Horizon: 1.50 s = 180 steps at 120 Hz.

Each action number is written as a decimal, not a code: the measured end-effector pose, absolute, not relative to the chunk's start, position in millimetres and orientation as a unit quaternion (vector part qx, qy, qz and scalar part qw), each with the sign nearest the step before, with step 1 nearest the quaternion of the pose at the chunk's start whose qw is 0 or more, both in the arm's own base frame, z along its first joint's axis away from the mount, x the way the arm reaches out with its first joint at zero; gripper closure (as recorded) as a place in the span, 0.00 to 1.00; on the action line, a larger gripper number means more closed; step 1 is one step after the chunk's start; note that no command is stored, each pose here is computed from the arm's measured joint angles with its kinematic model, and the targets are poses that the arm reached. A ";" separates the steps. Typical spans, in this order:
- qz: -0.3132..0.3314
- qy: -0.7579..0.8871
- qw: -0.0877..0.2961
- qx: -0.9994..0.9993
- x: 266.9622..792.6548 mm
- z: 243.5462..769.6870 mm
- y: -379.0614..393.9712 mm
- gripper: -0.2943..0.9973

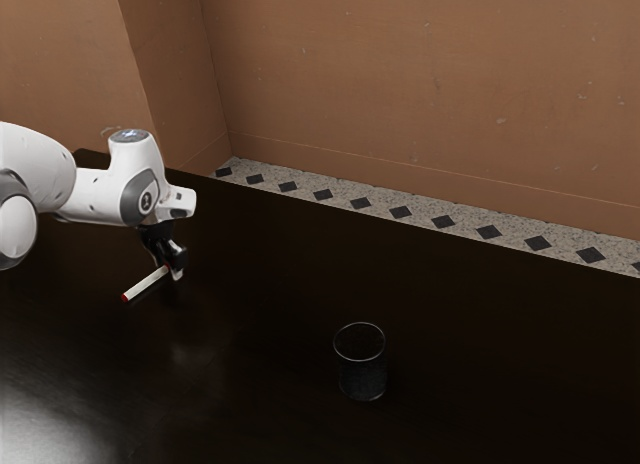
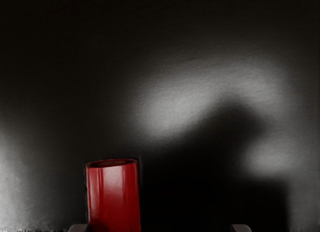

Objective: Put the marker into the pen holder.

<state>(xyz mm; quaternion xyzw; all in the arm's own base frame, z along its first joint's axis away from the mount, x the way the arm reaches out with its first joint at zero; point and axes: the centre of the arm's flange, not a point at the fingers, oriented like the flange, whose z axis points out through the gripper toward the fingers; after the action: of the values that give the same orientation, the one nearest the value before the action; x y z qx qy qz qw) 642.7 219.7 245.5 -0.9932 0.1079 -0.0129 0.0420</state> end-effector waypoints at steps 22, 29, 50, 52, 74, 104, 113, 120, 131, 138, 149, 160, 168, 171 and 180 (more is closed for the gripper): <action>-0.012 0.100 0.038 -0.994 642.1 245.3 219.3 0.57; -0.012 0.098 0.037 -0.994 641.9 245.2 219.2 0.59; -0.011 0.094 0.036 -0.995 641.8 245.0 218.6 0.67; -0.011 0.093 0.036 -0.995 641.8 245.0 218.7 0.68; -0.011 0.090 0.037 -0.995 642.0 245.1 218.2 0.76; -0.014 0.087 0.038 -0.995 643.9 250.0 210.4 0.82; -0.018 0.086 0.040 -0.995 645.2 261.8 207.9 0.83; -0.025 0.088 0.041 -0.995 647.6 278.2 201.4 0.84; -0.047 0.101 0.039 -0.993 653.2 322.7 176.4 0.84; -0.060 0.115 0.034 -0.991 656.9 347.9 151.7 0.84; -0.071 0.149 0.020 -0.986 658.4 374.5 95.2 0.84; -0.089 0.197 0.006 -0.976 656.9 406.1 18.1 0.84; -0.095 0.231 0.002 -0.968 646.9 422.3 -39.2 0.84; -0.094 0.243 0.001 -0.966 640.8 425.5 -59.8 0.84; -0.094 0.275 0.001 -0.957 616.4 436.3 -117.5 0.84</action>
<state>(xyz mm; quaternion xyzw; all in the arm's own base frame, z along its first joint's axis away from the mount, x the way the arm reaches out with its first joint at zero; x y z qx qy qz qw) 616.4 -117.5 436.3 -0.9568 0.2751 -0.0939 0.0006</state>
